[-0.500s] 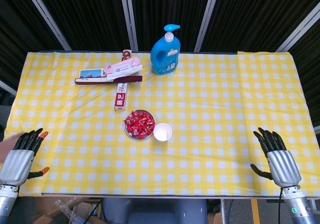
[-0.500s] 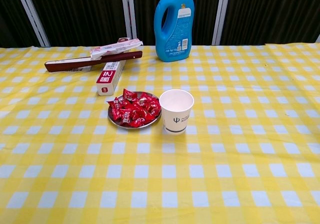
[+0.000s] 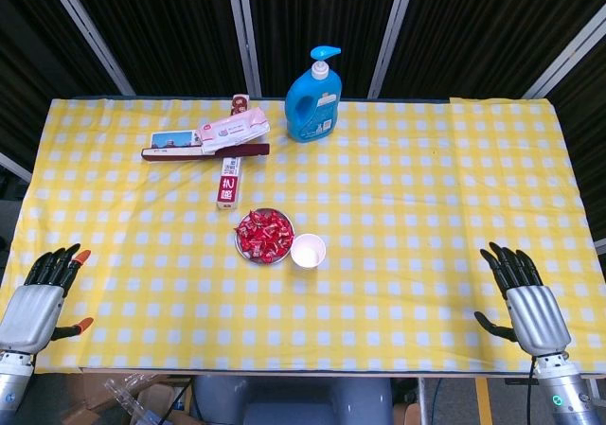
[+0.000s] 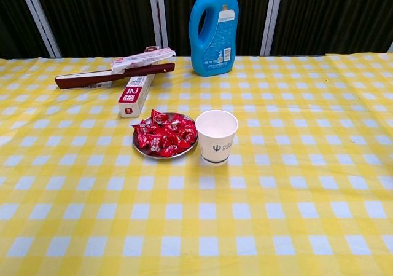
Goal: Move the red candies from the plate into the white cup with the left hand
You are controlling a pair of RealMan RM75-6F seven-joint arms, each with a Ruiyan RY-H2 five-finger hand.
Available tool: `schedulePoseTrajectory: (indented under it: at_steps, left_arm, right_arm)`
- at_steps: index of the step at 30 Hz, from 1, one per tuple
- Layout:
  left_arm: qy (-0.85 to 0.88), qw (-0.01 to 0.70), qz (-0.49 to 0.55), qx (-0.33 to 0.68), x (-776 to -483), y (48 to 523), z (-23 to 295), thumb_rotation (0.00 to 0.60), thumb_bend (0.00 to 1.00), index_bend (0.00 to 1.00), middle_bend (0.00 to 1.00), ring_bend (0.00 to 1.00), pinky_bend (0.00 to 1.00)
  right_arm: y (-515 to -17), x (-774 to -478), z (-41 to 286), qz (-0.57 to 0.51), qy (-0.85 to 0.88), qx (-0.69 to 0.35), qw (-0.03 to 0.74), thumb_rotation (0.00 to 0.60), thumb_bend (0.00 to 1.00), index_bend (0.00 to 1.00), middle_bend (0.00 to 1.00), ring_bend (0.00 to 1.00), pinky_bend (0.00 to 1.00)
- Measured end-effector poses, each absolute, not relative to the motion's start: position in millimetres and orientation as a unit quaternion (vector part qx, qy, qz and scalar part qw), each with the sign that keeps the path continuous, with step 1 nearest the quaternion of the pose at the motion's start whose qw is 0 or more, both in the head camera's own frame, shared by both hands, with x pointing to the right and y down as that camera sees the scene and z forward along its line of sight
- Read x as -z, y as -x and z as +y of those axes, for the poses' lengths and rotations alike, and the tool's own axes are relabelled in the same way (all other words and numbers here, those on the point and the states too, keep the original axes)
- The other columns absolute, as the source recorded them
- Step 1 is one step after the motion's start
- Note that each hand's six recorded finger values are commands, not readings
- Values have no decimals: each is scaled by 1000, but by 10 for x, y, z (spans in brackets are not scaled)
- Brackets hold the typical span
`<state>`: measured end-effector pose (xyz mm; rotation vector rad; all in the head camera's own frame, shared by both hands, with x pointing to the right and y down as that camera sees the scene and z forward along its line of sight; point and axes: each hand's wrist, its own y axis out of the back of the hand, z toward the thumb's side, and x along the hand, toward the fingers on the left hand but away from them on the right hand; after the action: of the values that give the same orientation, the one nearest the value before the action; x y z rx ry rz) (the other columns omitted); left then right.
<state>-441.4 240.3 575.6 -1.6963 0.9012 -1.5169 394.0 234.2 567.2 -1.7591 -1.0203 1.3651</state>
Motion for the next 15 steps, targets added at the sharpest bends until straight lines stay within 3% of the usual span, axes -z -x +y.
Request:
schedulePoseTrajectory:
  at_steps: [2,4,6,8,10,12,15]
  left_arm:
    - [652,339,346,584,-5764,4415,2392,600,112,0,0,8,85]
    - [652,338,346,584,-5773,4406,2368,600,112,0,6,97,257]
    - [652,341,346,582,-5771,4383,2330,600,115,2,67,361,498]
    - [650,348,347,579,-5765,4348,2279,600,122,38,170,569,668]
    - [650,358,347,574,-5763,4295,2209,600,132,108,266,709,792]
    - [653,364,345,567,-5784,4211,2123,600,145,167,309,816,886]
    - [662,364,338,562,-5856,4058,1976,600,152,208,299,865,922]
  right_arm:
    - [-3936,-5675,2343,-392,676,-524,338,600,277,0,0,0,0]
    - [-3937,-5675,2343,-393,677,-524,336,600,277,0,0,0,0]
    - [-3937,-5675,2341,-394,678,-524,333,600,278,0,0,0,0]
    - [-3939,-5679,2341,-394,679,-523,330,600,277,0,0,0,0]
    - [-3939,-5683,2339,-395,681,-523,327,600,277,0,0,0,0]
    - [-3942,-5688,2336,-395,682,-523,324,600,277,0,0,0,0]
    - [-3949,-5692,2327,-398,685,-522,317,600,277,0,0,0,0]
